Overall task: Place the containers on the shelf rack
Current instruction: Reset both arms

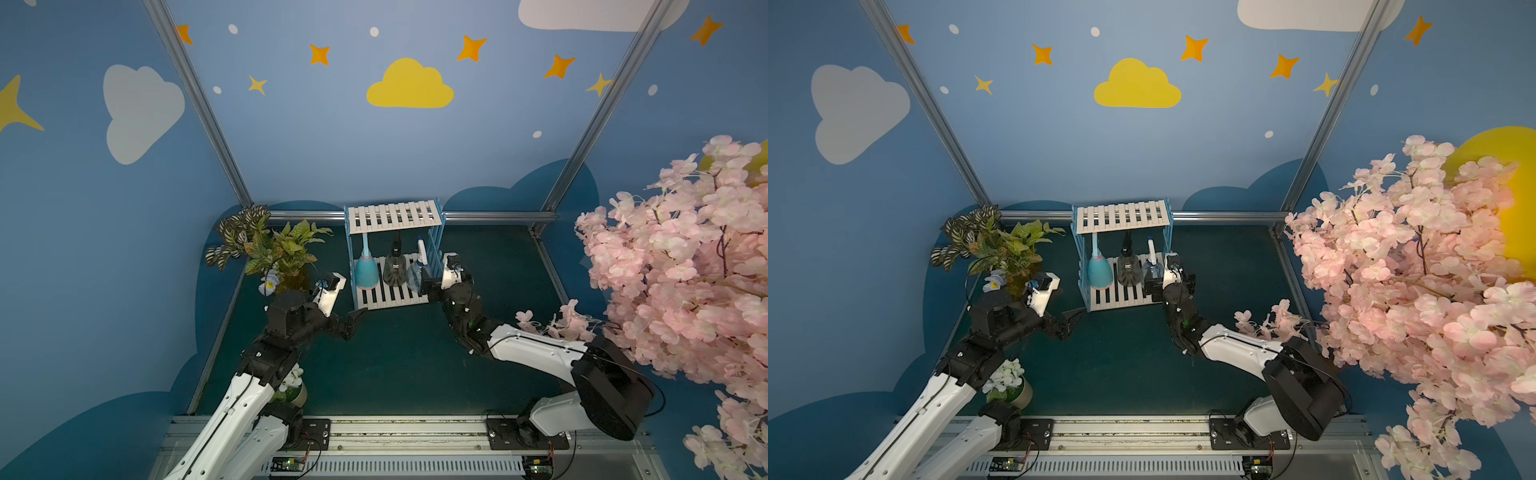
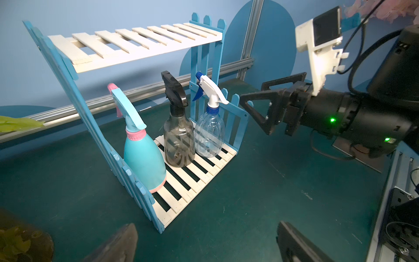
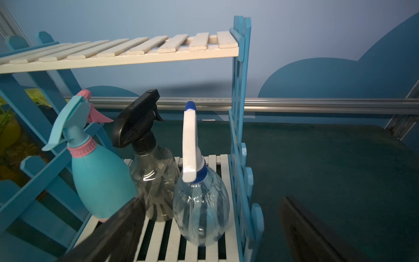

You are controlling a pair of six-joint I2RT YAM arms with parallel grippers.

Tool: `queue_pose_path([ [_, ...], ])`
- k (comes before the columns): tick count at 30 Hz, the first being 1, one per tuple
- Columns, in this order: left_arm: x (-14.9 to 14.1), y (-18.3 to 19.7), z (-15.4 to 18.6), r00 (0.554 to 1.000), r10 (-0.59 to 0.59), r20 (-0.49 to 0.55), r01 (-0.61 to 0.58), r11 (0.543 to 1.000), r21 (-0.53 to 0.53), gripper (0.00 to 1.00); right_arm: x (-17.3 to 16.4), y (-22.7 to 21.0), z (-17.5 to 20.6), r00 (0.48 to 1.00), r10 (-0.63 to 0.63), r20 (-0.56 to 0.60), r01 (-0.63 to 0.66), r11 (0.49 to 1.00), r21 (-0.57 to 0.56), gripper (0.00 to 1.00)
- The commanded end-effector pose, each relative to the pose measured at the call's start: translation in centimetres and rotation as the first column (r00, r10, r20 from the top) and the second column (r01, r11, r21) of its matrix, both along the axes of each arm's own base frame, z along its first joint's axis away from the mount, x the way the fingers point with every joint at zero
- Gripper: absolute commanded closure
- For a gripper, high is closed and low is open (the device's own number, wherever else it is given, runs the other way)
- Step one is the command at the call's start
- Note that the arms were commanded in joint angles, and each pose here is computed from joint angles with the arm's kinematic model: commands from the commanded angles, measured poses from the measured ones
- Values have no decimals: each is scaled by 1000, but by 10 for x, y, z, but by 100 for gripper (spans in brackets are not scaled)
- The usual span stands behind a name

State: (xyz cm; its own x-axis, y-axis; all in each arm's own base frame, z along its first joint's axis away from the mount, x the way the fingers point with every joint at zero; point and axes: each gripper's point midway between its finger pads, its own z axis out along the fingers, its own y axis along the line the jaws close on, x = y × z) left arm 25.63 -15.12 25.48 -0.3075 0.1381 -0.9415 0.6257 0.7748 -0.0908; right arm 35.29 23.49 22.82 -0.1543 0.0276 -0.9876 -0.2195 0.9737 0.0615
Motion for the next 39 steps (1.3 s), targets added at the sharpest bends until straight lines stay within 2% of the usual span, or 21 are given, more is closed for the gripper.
queue_pose_path([
  [1, 10, 15, 20, 993, 116, 35, -115, 993, -30, 0, -19, -17, -9, 996, 9, -88, -19, 994, -111, 2],
  [4, 28, 45, 19, 948, 318, 26, -317, 948, -19, 0, -29, -40, -10, 993, -24, -119, 5, 987, -159, 2],
  [7, 46, 75, 10, 862, 507, 19, -507, 862, -4, 0, -39, -68, -13, 990, -67, -126, 44, 984, -175, 2],
  [13, 74, 107, -17, 714, 698, 62, -698, 716, -24, 0, -35, -118, -28, 971, -129, -203, 100, 984, -150, 2],
  [17, 80, 128, -37, 625, 765, 158, -770, 637, -37, 0, -22, -156, -43, 951, -200, -235, 180, 978, -104, 2],
  [19, 82, 128, -53, 647, 741, 179, -753, 658, -2, 0, -14, -179, -48, 939, -240, -248, 233, 971, -61, 2],
  [23, 91, 117, -82, 735, 643, 214, -666, 743, 58, 0, -7, -205, -58, 922, -287, -262, 294, 956, -13, 2],
  [27, 105, 113, -109, 789, 575, 216, -606, 786, 122, 0, -2, -226, -69, 906, -321, -275, 332, 943, -7, 2],
  [30, 109, 111, -131, 808, 552, 207, -585, 793, 171, 0, 0, -237, -75, 898, -341, -277, 352, 936, -14, 2],
  [34, 112, 102, -142, 835, 493, 246, -534, 834, 140, 0, 3, -244, -79, 904, -336, -266, 345, 938, -13, 2],
  [36, 117, 99, -159, 853, 475, 215, -510, 847, 152, 0, 6, -242, -82, 915, -306, -262, 313, 950, -14, 2],
  [38, 122, 99, -159, 850, 467, 242, -508, 849, 146, 0, 9, -237, -85, 927, -267, -262, 269, 963, -26, 2],
  [39, 122, 98, -162, 860, 468, 205, -502, 849, 165, 0, 10, -234, -87, 933, -248, -261, 249, 968, -30, 2],
])
